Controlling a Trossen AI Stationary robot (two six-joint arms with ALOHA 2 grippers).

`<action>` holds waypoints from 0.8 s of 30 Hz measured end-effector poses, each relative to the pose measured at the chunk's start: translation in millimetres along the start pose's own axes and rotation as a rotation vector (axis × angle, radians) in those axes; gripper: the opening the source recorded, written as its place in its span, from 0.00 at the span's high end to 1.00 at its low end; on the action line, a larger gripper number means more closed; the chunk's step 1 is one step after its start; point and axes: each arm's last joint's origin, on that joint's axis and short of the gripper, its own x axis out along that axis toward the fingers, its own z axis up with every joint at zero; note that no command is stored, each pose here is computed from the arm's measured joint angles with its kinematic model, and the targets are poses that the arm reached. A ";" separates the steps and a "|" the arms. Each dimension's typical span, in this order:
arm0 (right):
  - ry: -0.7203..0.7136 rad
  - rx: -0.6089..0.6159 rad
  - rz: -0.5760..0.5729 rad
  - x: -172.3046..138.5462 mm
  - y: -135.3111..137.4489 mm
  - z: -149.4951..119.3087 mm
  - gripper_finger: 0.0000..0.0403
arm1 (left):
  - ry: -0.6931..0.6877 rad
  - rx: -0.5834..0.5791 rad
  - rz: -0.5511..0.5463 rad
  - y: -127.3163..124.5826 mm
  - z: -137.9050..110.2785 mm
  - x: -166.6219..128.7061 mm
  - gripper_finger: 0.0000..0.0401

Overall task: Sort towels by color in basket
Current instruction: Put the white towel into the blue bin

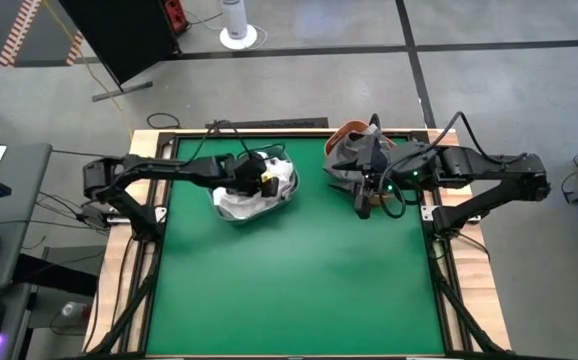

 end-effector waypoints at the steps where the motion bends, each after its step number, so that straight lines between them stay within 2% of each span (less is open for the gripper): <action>1: 0.000 0.000 0.000 0.0 0.0 0.0 0.41 | -0.012 0.007 -0.010 -2.8 2.1 -3.9 0.47; 8: 0.001 0.003 0.000 0.0 0.0 -0.1 0.41 | -0.218 0.226 0.047 -26.4 25.4 -52.5 0.50; 15: 0.004 -0.001 -0.001 0.0 -0.1 -0.4 0.41 | -0.171 0.346 0.151 -20.4 23.0 -75.6 0.54; 21: 0.004 -0.007 -0.012 0.8 -2.9 -0.1 0.41 | -0.330 0.561 0.122 -30.6 19.3 -109.9 0.54; 24: 0.004 -0.003 -0.022 1.4 -5.2 0.2 0.41 | -0.446 0.611 0.141 -33.5 19.5 -126.5 0.54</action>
